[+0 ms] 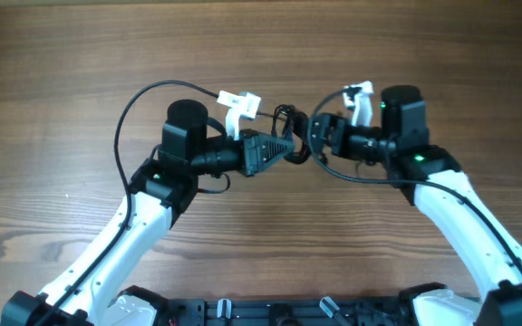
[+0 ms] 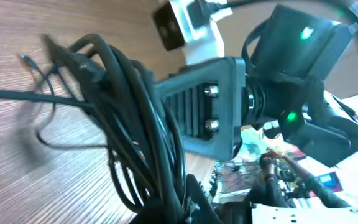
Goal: Untangle cables
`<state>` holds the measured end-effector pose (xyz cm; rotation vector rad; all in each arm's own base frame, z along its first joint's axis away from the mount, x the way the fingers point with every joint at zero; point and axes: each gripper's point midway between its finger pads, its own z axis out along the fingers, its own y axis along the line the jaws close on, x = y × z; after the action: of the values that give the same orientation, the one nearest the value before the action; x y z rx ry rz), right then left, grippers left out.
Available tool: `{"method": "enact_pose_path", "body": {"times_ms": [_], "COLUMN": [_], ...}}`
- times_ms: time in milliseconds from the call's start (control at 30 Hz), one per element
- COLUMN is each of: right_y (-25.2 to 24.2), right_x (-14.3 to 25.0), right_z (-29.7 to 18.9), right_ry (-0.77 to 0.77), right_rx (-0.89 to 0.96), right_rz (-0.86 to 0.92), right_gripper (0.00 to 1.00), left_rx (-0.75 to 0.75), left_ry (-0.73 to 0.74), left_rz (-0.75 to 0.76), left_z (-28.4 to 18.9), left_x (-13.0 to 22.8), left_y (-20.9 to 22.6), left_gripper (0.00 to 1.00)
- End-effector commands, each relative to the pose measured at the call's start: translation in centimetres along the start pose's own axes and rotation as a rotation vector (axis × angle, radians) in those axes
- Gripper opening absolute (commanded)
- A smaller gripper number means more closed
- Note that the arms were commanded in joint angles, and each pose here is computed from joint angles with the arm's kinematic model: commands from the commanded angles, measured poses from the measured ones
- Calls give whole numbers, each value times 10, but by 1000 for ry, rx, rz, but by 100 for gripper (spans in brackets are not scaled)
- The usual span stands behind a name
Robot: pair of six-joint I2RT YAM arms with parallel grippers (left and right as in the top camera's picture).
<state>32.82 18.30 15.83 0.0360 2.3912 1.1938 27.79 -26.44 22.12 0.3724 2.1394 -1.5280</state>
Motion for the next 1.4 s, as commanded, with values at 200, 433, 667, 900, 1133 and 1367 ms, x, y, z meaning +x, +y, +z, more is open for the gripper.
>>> {"method": "enact_pose_path", "body": {"times_ms": [200,433,667,900,1133,1367], "right_y": [7,26,52,51,17,-6], "right_x": [-32,-30,-4,33,35,36], "right_z": [-60,-54,-48,-38,-28,-16], "right_ry": [-161,-149,-70,63,81,113], "right_rx": [17,-98,-245,-257,-102,-29], "right_rz": [-408,-548,-619,-600,-462,-329], "right_gripper": [100,100,100,99,95,94], "left_rx": [235,413,431,291,148,0], "left_ry": [106,250,258,155,-6,-157], "left_rz": [68,118,166,176,206,61], "left_z": [-32,-29,-26,-19,-23,-25], "left_x": [5,37,41,21,-18,-49], "left_y": [-24,-55,-59,-36,-12,10], "left_gripper": [4,4,4,4,4,5]}}
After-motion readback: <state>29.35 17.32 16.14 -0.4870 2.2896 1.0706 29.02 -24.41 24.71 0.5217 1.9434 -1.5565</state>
